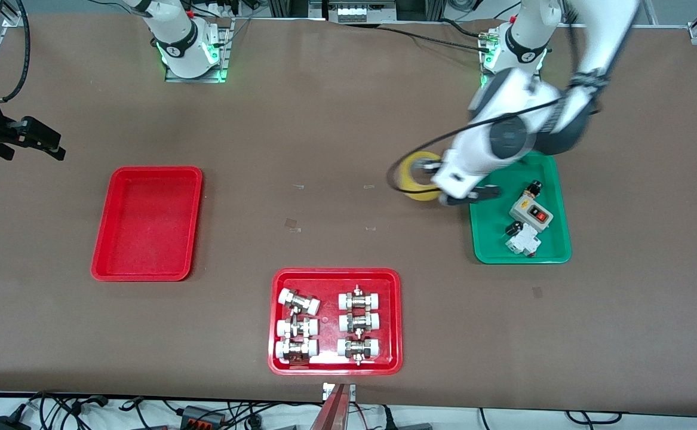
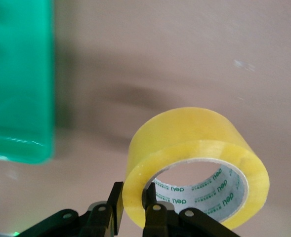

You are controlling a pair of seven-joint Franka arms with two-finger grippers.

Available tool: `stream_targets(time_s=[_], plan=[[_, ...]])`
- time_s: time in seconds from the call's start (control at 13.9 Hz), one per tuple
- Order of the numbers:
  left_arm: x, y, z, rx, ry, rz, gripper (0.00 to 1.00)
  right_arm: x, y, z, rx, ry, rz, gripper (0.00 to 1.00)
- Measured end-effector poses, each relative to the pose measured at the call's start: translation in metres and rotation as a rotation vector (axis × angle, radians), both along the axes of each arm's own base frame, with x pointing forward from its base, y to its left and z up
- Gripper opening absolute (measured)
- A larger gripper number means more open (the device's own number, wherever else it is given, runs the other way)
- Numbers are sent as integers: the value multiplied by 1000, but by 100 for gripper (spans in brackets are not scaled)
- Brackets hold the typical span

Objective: Left arm passes tape to right arm into tray
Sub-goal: 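Carry the tape with the left gripper while the right gripper reaches toward it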

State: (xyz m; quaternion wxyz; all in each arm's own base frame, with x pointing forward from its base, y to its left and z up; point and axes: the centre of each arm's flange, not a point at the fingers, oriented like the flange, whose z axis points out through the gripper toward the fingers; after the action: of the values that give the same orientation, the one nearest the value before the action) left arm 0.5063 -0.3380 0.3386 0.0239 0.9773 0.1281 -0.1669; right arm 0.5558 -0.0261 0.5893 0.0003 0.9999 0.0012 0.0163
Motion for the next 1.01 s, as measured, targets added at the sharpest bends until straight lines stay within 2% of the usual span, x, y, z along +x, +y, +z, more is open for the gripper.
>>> stream_targets(time_s=[0.29,0.58,0.72,1.01], plan=[[-28,-119,-32,-33,9,116,22,-1,0,-1,0,7,0,100],[-69,-192,-57,-91,-17,179,22,-4,0,-7,2,54,0,100],[-72,-209,-56,-114,-23,198,22,-3,0,-9,2,57,0,100],[-52,-216,-36,-151,-45,252,22,-3,0,-9,2,57,0,100]])
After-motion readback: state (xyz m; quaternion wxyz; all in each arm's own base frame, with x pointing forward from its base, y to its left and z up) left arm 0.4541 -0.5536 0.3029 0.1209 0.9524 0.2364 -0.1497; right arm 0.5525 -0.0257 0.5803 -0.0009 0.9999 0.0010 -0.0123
